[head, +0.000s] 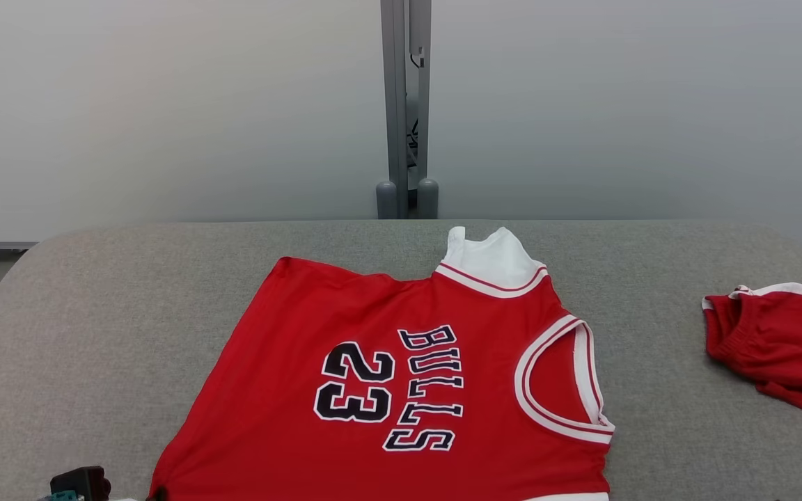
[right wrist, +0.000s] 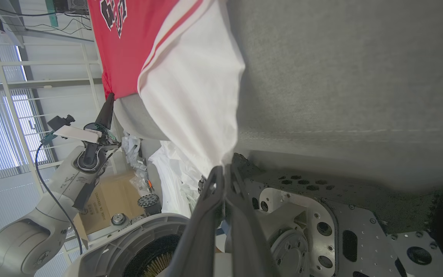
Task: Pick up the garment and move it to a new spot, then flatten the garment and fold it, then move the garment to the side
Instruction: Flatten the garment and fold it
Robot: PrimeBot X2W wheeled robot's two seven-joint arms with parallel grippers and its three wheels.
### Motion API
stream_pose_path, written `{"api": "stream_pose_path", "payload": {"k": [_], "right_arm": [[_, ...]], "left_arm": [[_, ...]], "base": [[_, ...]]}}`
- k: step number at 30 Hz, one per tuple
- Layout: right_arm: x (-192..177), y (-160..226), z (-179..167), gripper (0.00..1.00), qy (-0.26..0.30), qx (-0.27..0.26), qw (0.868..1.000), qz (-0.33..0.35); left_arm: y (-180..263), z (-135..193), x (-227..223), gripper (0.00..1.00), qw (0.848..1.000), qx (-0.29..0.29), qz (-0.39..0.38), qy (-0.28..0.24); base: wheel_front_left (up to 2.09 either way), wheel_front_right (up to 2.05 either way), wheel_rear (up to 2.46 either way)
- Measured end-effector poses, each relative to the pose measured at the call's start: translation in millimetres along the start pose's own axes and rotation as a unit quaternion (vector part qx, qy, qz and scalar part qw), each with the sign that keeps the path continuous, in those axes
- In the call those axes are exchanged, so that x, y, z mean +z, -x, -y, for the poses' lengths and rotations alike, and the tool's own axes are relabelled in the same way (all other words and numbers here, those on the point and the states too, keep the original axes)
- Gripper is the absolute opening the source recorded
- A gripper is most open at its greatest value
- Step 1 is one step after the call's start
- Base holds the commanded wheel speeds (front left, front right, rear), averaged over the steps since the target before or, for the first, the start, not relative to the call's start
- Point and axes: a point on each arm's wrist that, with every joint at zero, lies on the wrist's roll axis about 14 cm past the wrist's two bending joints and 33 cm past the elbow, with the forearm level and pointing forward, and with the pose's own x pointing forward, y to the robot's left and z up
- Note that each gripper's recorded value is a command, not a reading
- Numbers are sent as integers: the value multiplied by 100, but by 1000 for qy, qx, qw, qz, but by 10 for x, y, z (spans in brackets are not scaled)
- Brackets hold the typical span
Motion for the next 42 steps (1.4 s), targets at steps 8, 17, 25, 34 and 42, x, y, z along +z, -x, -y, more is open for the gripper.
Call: {"api": "stream_pose_path", "payload": {"k": [8, 17, 25, 34, 42], "right_arm": [[-23, -36, -59, 0, -6, 11, 1000, 3], [-93, -43, -60, 0, -10, 9, 1000, -8], [-24, -10, -150, 0, -4, 18, 1000, 5], [311, 20, -467, 0, 14, 56, 996, 68], [610, 39, -716, 0, 37, 81, 988, 126]], "left_arm": [[61, -38, -169, 0, 999, -6, -16, 32], [130, -67, -257, 0, 999, -11, -24, 46], [191, -81, -253, 0, 998, -15, -24, 53], [200, 117, 147, 0, 995, -43, 14, 87], [262, 362, 548, 0, 988, -72, 35, 132]], "base": [[0, 0, 0], [0, 0, 0], [0, 0, 0], [0, 0, 0], [0, 0, 0]]}}
